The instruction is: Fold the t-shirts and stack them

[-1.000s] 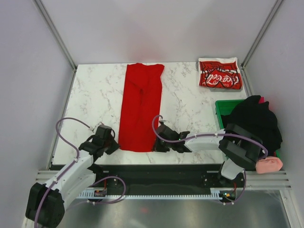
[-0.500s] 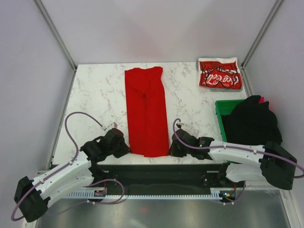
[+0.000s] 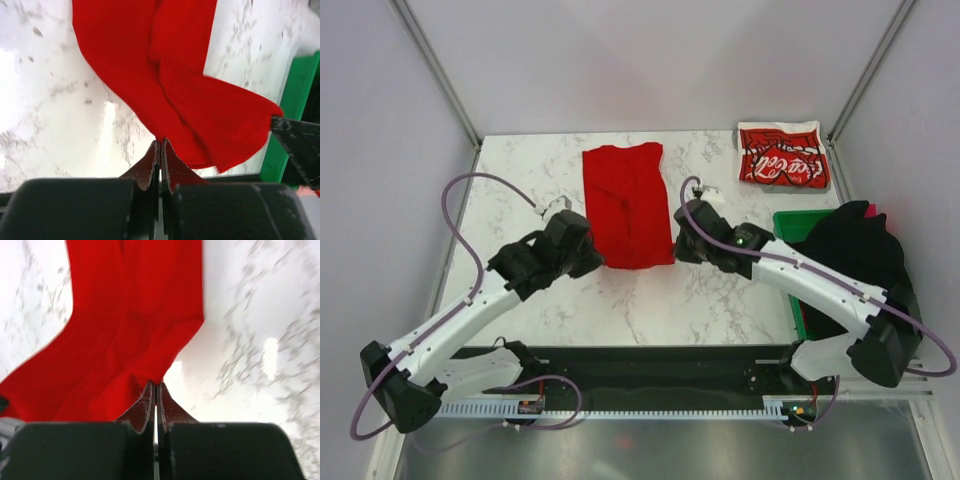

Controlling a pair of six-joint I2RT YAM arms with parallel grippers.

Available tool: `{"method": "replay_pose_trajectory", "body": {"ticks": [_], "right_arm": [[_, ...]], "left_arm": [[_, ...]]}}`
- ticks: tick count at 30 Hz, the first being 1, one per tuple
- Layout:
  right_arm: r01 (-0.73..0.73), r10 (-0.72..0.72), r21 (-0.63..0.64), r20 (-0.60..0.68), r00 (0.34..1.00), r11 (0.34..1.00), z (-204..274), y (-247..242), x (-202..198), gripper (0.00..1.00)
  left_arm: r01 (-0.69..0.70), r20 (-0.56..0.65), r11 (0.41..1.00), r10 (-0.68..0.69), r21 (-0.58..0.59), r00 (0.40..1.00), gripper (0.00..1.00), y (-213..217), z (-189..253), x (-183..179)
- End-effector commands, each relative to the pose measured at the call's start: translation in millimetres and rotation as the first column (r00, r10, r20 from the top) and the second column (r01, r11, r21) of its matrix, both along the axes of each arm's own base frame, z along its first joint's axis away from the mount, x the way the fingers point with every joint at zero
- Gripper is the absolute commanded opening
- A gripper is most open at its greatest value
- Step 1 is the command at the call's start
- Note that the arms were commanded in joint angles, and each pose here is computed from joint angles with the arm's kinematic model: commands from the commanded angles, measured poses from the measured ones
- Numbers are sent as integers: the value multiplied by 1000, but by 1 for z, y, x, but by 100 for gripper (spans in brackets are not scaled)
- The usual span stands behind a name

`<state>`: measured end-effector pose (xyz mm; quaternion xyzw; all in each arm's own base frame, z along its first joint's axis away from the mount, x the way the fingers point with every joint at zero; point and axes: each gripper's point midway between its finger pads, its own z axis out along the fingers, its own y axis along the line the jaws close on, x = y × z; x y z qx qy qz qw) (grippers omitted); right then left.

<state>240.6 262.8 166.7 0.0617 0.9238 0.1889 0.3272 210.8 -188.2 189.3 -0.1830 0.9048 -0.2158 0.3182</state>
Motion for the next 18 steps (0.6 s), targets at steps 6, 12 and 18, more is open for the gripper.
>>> {"method": "replay_pose_trajectory", "body": {"ticks": [6,12,18], "right_arm": [[-26,37,-172,61,997,985,19,-6,99,0],[-43,48,-195,24,999,980,-2,2,150,0],[-51,49,-193,-13,999,980,-26,3,183,0]], "left_arm": [[-35,47,995,30,89,998,2,23,12,91],[-49,-15,995,51,91,999,2,33,-18,134],[-60,-49,993,65,97,997,2,37,-40,163]]}}
